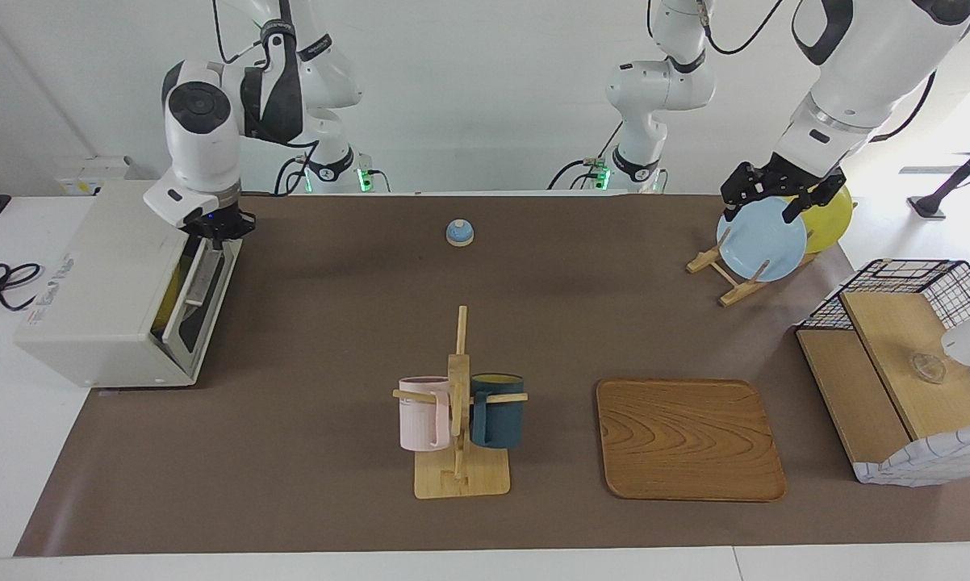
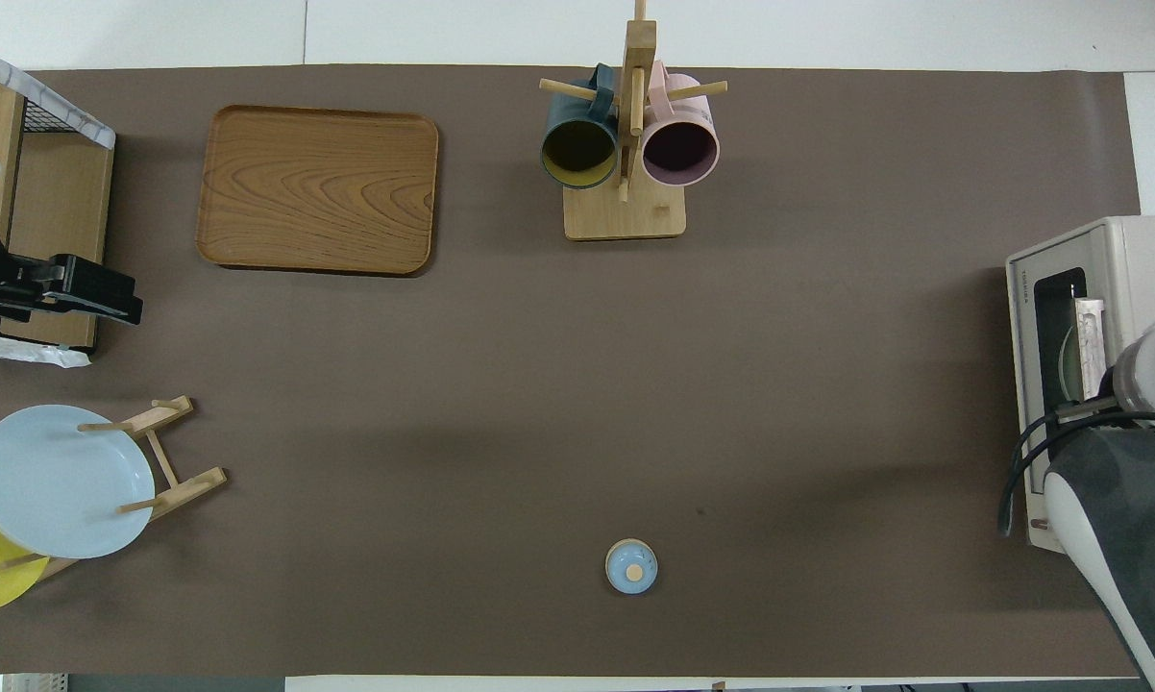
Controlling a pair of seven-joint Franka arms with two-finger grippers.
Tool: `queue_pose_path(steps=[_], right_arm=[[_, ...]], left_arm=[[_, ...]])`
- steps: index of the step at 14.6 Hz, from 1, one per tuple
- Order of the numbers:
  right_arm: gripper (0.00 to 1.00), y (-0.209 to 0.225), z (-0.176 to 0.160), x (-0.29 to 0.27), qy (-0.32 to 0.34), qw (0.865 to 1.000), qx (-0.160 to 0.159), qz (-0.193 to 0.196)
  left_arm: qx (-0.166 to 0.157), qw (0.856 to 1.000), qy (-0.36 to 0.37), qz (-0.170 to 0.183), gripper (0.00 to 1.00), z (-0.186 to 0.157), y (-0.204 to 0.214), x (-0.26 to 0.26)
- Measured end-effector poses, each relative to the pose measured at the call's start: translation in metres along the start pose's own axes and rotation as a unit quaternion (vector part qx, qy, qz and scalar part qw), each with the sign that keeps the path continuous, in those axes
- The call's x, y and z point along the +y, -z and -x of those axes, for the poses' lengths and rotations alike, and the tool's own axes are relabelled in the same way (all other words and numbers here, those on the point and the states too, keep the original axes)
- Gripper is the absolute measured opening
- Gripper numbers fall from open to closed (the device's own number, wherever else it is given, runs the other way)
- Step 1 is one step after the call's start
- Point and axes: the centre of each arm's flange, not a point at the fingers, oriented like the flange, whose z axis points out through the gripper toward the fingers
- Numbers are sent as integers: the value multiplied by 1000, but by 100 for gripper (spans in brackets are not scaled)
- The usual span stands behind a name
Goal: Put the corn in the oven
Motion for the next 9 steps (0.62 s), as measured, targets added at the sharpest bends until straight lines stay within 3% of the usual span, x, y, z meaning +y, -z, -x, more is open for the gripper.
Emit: queue_pose_path(steps=[2,9], right_arm=[[18,10,-8,1,-9,1000,8,-20],[90,110,-39,-5,-23,992,17,-119]], left_arm=[[0,1000,0,0,100,0,0,0],[0,1000,0,0,100,0,0,0]])
